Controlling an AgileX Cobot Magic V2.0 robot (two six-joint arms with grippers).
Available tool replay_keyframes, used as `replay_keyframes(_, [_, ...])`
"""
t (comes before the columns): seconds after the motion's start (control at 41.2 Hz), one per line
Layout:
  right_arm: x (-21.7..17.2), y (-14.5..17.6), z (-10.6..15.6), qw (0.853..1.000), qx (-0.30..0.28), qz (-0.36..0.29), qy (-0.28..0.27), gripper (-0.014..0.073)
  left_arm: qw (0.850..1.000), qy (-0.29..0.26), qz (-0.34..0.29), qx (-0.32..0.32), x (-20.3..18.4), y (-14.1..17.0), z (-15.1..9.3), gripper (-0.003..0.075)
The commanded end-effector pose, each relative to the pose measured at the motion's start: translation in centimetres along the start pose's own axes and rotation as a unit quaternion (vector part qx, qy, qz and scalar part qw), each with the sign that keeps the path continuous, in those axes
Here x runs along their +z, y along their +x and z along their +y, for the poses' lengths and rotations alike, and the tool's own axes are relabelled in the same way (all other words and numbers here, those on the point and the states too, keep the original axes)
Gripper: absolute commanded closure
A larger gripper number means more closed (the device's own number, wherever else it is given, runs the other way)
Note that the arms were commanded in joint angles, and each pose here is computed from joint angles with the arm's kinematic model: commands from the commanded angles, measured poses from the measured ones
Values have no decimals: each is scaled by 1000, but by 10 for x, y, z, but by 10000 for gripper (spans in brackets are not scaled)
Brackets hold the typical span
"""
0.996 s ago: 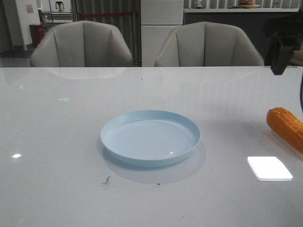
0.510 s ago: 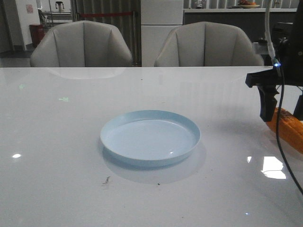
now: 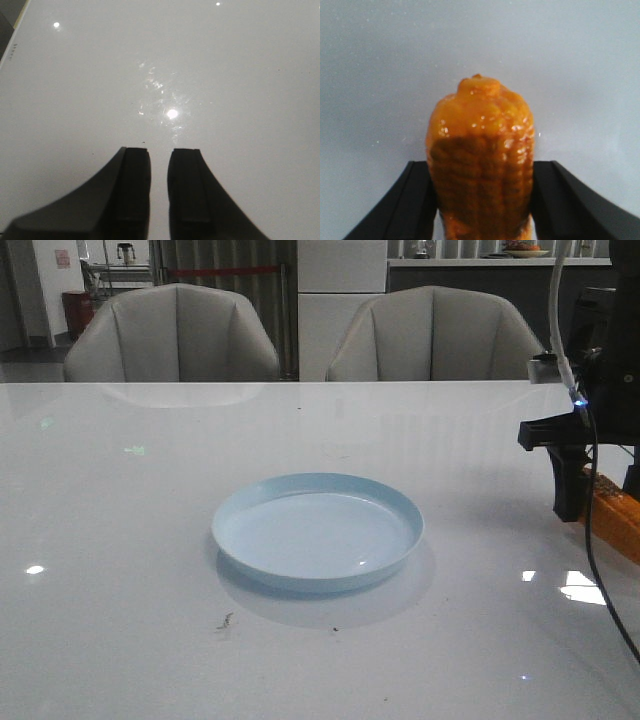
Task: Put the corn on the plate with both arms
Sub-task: 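Close the right gripper on the corn and lift it toward the plate, then lower the corn onto the plate, open the right gripper and withdraw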
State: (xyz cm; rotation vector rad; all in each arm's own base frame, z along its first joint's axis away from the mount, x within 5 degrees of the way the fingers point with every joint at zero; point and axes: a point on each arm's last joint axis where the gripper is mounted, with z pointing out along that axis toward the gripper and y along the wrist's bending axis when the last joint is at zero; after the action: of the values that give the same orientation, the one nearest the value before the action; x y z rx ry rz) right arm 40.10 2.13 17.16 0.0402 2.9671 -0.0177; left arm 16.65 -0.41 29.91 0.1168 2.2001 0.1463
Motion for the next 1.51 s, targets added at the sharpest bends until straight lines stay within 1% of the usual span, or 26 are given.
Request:
replay_keyframes(0.0, [-20,-5,-3,1000,-8,-26,4,565,999,1,-54,-3,-7,-15,2,521])
replay_keyframes(0.024, [-22,-6,-3,1000,-9,-28,4,547,999,1,-54,-3,-7,-15,2,521])
replay_keyframes(0.121, [-35,-11,-1,999,-13,-37,2,579,999,1,-54,-3,-7,-15,2,521])
replay_keyframes(0.17, [-45,-15,1,999,-15,-41,-1,578,999,1,-54,-3,-7,-15,2,521])
replay_keyframes(0.316, [-83,-30,16,997,-39,-61,-32,578,998,1,-55,-3,-7,-15,1,521])
replay_keyframes(0.437, [-119,-41,40,990,-75,-99,-63,578,998,1,-57,-3,-8,-16,1,521])
replay_keyframes(0.558, [-153,-44,75,978,-122,-135,-98,578,998,2,-59,-3,-8,-16,1,521])
replay_keyframes(0.68, [-166,-39,111,966,-174,-138,-134,578,998,3,-66,-4,-8,-17,1,521])
replay_keyframes(0.777, [-164,-33,140,959,-203,-133,-147,578,997,4,-71,-4,-8,-18,1,521])
replay_keyframes(0.874, [-152,-25,169,953,-232,-120,-155,578,997,4,-71,-4,-8,-18,1,521])
replay_keyframes(0.996, [-128,-18,196,949,-257,-90,-157,578,997,4,-71,-4,-8,-18,1,521])
replay_keyframes(1.068, [-114,-15,208,948,-267,-74,-157,578,997,4,-71,-4,-8,-18,1,521])
replay_keyframes(1.19, [-95,-13,218,947,-270,-53,-164,578,997,4,-71,-4,-8,-18,1,521])
replay_keyframes(1.263, [-91,-14,222,947,-264,-55,-176,577,997,4,-71,-4,-8,-18,1,521])
replay_keyframes(1.336, [-86,-17,224,947,-262,-60,-176,569,997,4,-71,-4,-8,-18,1,521])
replay_keyframes(1.408, [-80,-18,225,947,-261,-60,-176,527,997,4,-71,-4,-8,-18,1,521])
replay_keyframes(1.481, [-75,-18,225,948,-261,-56,-174,455,997,4,-71,-4,-8,-18,1,521])
